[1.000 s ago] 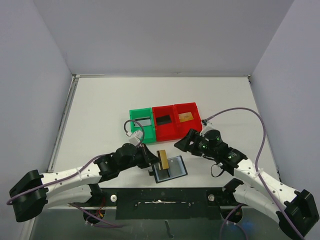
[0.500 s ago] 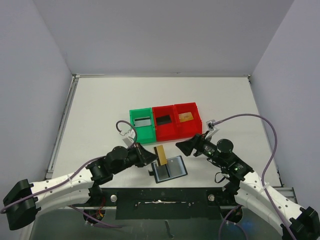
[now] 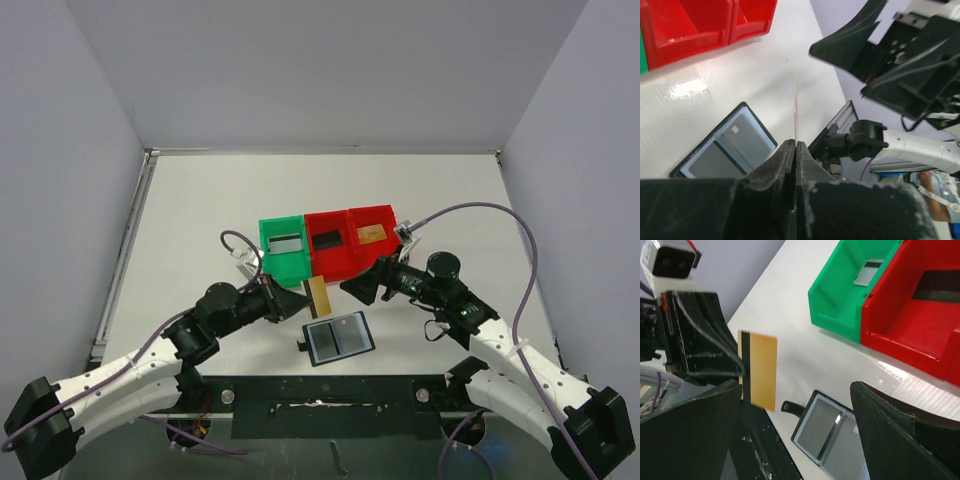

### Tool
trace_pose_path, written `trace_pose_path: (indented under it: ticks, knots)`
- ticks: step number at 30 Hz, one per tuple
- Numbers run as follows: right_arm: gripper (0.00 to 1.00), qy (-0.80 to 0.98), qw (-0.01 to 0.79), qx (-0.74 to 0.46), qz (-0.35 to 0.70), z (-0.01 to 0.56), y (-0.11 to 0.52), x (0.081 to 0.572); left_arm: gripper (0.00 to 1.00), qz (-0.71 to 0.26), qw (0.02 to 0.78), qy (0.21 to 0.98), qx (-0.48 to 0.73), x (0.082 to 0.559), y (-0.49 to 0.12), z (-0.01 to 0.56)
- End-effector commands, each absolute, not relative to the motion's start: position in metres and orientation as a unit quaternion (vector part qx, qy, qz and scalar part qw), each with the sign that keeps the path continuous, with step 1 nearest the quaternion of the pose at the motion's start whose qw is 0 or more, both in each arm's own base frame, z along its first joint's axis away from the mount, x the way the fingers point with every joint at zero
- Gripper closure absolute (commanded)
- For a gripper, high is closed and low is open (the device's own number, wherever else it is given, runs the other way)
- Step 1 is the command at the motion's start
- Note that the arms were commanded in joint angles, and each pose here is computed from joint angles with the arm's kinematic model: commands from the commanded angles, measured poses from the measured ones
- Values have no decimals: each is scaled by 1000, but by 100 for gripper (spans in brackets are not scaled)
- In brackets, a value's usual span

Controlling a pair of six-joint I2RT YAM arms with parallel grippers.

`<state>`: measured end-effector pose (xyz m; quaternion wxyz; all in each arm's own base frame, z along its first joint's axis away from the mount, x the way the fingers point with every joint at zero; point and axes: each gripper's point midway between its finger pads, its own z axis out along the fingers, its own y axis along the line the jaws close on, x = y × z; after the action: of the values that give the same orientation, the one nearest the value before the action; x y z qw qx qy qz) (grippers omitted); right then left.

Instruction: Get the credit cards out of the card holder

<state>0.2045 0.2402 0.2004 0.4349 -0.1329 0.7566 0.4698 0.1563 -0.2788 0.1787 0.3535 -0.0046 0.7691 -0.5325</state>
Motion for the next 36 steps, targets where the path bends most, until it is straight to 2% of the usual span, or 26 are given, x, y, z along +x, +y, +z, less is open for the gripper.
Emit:
trace_pose_path:
  ticks: [1, 6, 14, 16, 21, 23, 25, 27, 33, 36]
  knots:
    - [8, 710, 377, -203, 559, 216, 259, 180, 100, -612, 346, 710, 30, 158, -271, 222]
    - [19, 692, 337, -195, 608, 225, 273, 180, 100, -659, 327, 675, 53, 151, -264, 238]
    - [32, 675, 306, -183, 646, 236, 304, 181, 100, -675, 318, 662, 67, 148, -270, 250]
    - [39, 668, 299, -189, 655, 242, 309, 181, 100, -678, 321, 658, 68, 147, -269, 255]
    - [44, 629, 293, -202, 691, 255, 308, 166, 100, -671, 330, 660, 66, 149, -268, 262]
    - [50, 631, 277, -213, 693, 250, 306, 159, 100, -665, 336, 664, 63, 152, -267, 263]
    - [63, 631, 269, -221, 693, 248, 305, 153, 100, -659, 337, 669, 65, 152, -267, 264]
    - [69, 631, 261, -229, 694, 247, 306, 149, 100, -658, 338, 670, 68, 152, -267, 265]
    - [80, 626, 251, -247, 695, 252, 308, 142, 100, -662, 335, 666, 72, 150, -267, 266]
    - [83, 624, 256, -241, 698, 256, 309, 143, 100, -665, 331, 665, 76, 147, -268, 266]
